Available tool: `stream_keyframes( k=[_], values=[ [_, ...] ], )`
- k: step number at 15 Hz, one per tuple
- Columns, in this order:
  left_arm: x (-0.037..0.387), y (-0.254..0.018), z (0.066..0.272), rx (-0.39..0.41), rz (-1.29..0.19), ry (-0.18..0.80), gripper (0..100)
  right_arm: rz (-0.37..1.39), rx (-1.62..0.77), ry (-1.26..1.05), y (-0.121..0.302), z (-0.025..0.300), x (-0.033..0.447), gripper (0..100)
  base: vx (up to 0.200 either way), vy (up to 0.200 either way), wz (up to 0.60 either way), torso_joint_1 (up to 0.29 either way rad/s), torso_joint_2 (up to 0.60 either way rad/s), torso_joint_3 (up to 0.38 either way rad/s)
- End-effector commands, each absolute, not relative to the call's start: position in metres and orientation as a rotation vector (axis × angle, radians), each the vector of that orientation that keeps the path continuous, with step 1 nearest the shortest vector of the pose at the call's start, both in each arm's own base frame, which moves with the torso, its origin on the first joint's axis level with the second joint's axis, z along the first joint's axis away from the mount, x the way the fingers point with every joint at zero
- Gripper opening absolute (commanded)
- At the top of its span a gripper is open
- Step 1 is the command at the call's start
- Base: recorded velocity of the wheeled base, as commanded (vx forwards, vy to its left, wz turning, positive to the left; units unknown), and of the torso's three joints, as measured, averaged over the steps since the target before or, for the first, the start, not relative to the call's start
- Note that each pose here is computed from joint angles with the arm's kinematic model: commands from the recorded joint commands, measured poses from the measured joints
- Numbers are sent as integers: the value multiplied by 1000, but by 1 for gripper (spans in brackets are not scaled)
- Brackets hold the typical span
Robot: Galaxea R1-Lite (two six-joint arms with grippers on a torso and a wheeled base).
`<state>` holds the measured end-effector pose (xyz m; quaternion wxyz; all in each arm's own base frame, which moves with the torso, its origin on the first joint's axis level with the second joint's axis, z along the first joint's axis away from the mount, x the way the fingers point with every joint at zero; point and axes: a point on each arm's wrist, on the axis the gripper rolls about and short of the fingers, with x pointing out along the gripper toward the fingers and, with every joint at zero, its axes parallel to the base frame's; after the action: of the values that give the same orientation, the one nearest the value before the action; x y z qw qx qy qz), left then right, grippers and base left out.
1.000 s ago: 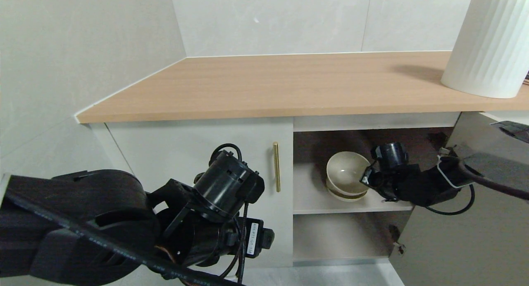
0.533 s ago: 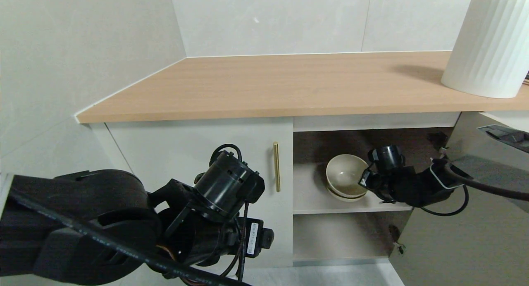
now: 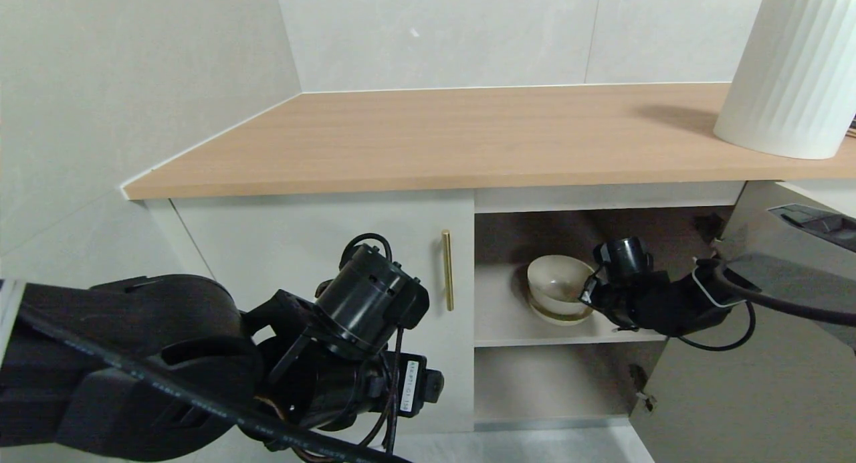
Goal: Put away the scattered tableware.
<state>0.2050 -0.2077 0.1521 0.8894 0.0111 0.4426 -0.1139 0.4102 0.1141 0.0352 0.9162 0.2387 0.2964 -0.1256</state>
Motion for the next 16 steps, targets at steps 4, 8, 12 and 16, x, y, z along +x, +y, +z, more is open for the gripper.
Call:
stream_keyframes(
  k=[4,8,12,16],
  values=[
    [206,-208,151,24,-234,921,100,-253,487,620,116,36,407,100,0,0,0,0,0,0],
    [213,-201,155,-29,-198,906,100,-184,466,669,118,50,385,100,0,0,0,0,0,0],
    [221,-167,170,-101,-120,865,100,27,302,845,127,86,326,100,0,0,0,0,0,0],
    [203,-126,209,-198,-104,740,100,175,213,849,115,151,241,100,0,0,0,0,0,0]
  ],
)
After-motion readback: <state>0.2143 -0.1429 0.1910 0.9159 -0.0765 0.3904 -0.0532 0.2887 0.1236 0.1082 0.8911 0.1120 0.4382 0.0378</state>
